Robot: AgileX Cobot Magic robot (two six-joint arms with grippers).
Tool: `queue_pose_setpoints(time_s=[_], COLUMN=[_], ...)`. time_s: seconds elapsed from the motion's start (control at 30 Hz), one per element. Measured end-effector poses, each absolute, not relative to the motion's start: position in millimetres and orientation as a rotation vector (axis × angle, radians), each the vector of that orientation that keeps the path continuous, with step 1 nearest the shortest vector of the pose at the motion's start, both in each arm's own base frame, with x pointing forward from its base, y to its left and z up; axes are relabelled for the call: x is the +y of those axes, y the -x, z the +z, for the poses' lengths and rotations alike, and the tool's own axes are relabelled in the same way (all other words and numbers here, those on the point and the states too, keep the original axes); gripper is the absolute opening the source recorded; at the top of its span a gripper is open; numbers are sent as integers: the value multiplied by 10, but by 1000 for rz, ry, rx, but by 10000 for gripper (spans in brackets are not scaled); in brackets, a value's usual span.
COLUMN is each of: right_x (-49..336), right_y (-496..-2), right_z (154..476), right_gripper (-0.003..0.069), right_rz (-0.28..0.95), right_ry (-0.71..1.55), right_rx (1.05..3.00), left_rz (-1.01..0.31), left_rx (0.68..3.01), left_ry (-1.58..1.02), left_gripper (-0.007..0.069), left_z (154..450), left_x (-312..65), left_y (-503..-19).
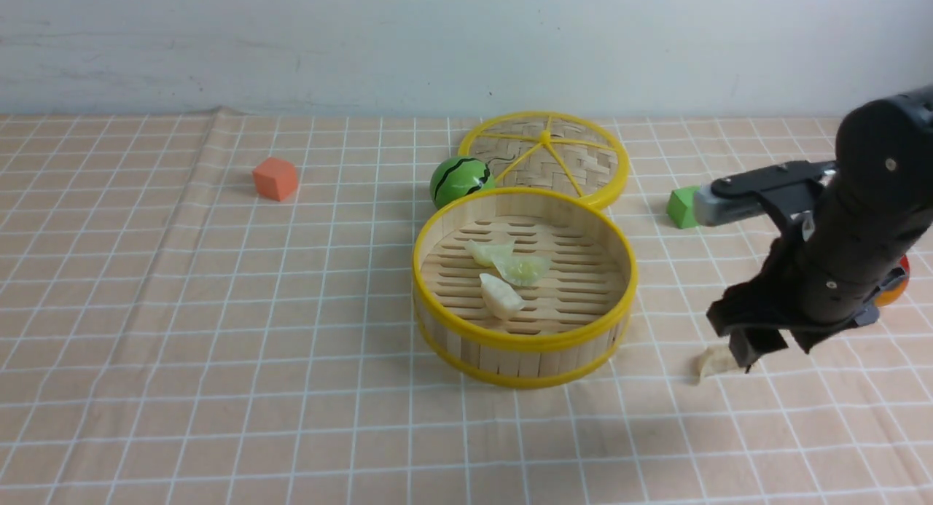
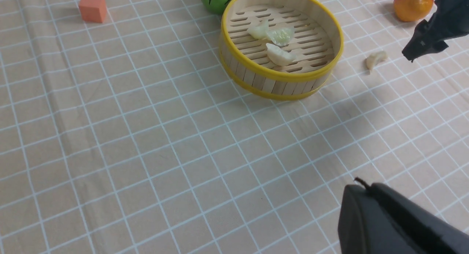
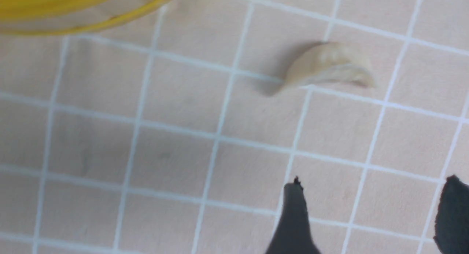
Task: Put the dumplings into the steamer on the table with the brown tablecloth.
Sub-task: 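Reach for and grasp a dumpling lying on the table beside the steamer, then place the dumpling in the bamboo steamer basket with the right gripper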
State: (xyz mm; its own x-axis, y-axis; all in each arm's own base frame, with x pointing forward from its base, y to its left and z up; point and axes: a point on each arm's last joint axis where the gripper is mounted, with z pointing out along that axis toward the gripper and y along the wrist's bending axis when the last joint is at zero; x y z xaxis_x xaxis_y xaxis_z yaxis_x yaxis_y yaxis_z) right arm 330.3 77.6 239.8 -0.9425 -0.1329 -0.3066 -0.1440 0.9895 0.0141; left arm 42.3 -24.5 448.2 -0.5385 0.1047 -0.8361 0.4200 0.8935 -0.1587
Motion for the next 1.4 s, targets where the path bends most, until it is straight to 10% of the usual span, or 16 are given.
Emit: queue_pose_setpoints(time_s=[0.33,1.0,1.17,1.27,1.4], right_x=[832,869,858,855,872], right_y=[-3554,-3953,-3944,-3933,-3940], right_z=[1922,1641,1636,1642,1694], right_gripper=[491,486,380,191,201], right_rz=[217,152,125,110,111], right_ry=[-5,-213,-175,-123,-79], right_rx=[2851,2854,2874,2898,2923], left_rz=[-428,-428,-428,-428,-428], left_rx=[2121,2121,2121,2121,2121], left_ry=[-377,-377,-377,-377,-377], left_gripper=[-13,-11,-13,-13,-13], left_z=[4482,4482,4482,4482,4482], left_x=[-245,-245,-245,-245,-245], left_y=[-423,-423,-423,-423,-423])
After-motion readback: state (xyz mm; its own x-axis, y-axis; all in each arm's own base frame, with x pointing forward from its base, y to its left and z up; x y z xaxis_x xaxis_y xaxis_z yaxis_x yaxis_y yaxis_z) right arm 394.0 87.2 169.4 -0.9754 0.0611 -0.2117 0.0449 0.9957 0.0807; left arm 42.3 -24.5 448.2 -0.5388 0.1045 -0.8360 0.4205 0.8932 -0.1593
